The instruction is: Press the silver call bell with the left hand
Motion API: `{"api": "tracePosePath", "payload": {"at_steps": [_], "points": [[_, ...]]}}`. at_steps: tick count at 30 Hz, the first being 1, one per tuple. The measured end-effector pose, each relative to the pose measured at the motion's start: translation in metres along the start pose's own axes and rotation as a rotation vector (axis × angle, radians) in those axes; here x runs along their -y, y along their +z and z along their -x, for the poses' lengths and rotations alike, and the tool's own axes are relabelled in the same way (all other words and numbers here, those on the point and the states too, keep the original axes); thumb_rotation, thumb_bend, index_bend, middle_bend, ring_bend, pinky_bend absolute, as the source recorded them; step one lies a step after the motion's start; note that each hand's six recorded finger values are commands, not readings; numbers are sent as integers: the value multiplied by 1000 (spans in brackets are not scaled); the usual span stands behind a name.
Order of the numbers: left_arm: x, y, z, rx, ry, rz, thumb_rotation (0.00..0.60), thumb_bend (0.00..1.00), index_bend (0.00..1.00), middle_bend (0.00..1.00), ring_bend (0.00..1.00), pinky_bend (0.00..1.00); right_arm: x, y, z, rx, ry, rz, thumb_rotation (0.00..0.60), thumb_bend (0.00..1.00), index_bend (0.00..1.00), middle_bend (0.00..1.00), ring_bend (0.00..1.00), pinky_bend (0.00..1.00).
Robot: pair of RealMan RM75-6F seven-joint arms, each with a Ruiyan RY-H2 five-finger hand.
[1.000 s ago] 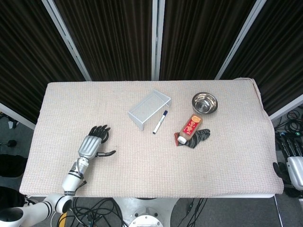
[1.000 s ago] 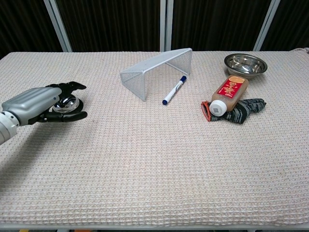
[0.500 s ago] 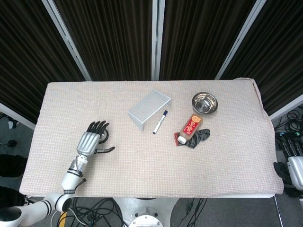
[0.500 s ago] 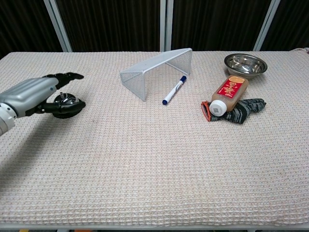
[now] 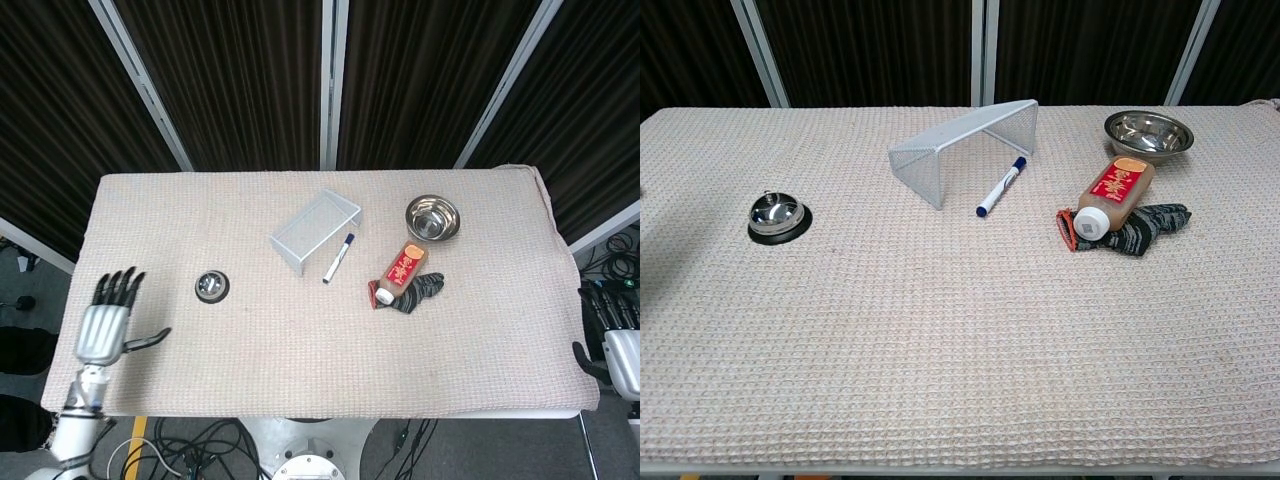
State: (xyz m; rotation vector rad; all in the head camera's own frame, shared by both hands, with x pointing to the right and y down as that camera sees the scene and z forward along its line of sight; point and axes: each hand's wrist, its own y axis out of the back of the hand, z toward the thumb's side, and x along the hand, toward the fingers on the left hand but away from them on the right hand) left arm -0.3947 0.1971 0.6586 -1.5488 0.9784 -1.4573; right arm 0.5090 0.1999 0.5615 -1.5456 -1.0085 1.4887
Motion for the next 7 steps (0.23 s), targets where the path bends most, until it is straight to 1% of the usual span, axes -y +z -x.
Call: {"api": "tracePosePath", "payload": {"at_steps": [3,7], "points": [[-16,-33,39,-62,18,-56,66,0,0,0,0,0,1,1,0,-2,-1,2,600,323,0,0,0,0],[-28,-53,78,-117,17,-63,68,0,0,0,0,0,1,2,-2,-8,-3,-3,600,323,0,0,0,0]]}}
